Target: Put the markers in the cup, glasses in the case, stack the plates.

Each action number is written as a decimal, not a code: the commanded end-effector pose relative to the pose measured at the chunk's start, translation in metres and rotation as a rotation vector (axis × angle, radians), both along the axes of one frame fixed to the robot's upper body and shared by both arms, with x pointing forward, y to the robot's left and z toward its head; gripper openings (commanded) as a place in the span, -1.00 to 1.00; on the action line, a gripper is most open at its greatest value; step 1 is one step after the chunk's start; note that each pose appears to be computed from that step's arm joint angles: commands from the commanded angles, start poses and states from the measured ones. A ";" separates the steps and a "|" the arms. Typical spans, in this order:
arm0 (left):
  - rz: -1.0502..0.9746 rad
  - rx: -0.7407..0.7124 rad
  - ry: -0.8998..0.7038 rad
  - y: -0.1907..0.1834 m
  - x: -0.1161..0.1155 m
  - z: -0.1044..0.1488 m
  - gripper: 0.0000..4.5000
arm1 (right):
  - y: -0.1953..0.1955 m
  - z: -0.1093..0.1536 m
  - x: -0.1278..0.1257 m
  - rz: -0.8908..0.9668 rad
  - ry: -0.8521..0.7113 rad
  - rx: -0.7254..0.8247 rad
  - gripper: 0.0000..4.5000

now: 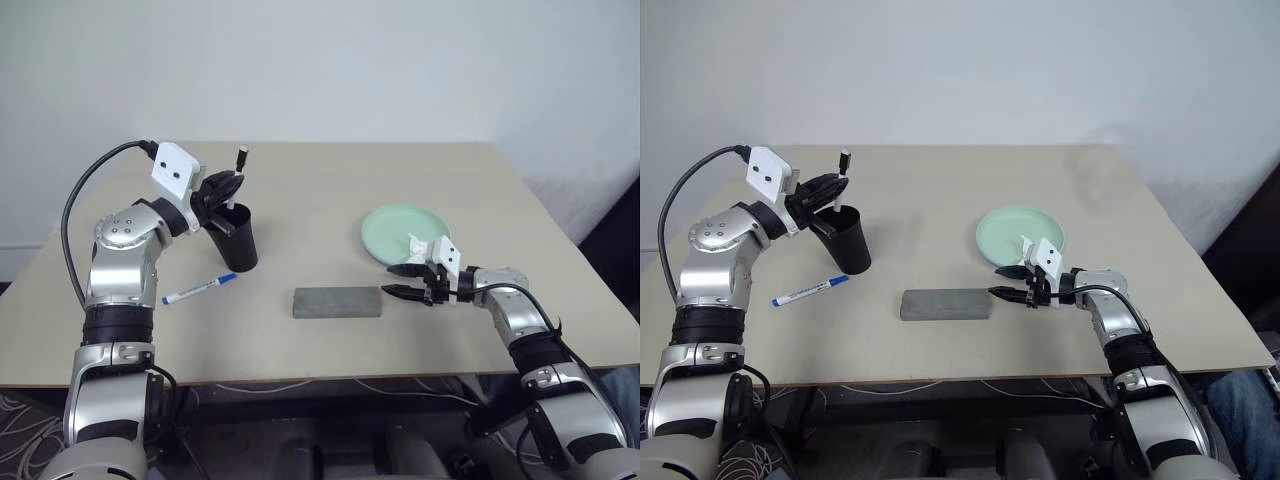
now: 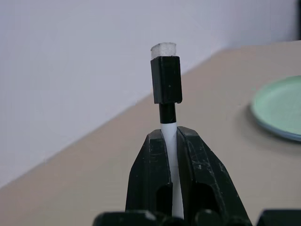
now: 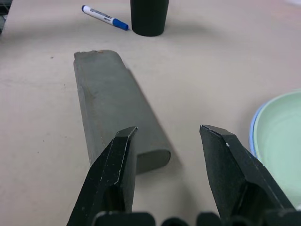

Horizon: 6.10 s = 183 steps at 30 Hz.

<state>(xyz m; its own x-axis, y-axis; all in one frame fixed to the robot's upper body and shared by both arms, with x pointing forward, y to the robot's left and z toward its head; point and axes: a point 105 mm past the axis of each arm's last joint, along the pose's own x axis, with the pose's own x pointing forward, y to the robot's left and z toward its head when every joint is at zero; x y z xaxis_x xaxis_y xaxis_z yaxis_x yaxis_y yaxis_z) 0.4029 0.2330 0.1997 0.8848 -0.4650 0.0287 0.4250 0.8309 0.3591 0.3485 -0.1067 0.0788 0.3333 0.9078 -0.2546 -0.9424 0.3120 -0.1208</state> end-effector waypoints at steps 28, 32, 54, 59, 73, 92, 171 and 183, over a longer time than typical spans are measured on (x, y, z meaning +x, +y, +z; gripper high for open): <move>0.105 -0.078 -0.040 0.003 0.018 -0.022 0.43 | 0.004 0.057 0.006 0.002 -0.055 0.173 0.02; 0.107 -0.068 -0.043 0.004 0.017 -0.022 0.43 | 0.006 0.060 0.006 0.004 -0.059 0.183 0.02; -0.263 -0.155 0.048 0.003 -0.045 0.057 0.43 | 0.012 0.069 0.006 0.020 -0.071 0.218 0.02; -0.301 0.046 0.320 0.012 -0.068 0.011 0.43 | 0.013 0.069 0.006 0.024 -0.071 0.218 0.02; -0.153 0.477 0.740 0.074 -0.076 -0.068 0.99 | 0.015 0.070 0.007 0.036 -0.072 0.210 0.02; -0.190 0.605 0.952 0.083 -0.054 -0.101 0.99 | 0.012 0.066 0.007 0.014 -0.079 0.209 0.02; 0.164 -0.170 -0.121 0.026 0.013 0.004 -0.97 | 0.018 0.085 0.008 0.050 -0.130 0.221 0.02; 0.142 -0.206 -0.116 0.019 0.015 0.003 0.38 | 0.017 0.085 0.009 0.044 -0.128 0.222 0.02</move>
<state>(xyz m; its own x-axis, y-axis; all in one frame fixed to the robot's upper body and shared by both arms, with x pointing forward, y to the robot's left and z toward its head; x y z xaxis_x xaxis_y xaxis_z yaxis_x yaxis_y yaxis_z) 0.4177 0.2521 0.1815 0.9395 -0.3095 0.1466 0.2764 0.9380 0.2093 0.3565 -0.0906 0.1463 0.3145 0.9482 -0.0455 -0.9437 0.3071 -0.1227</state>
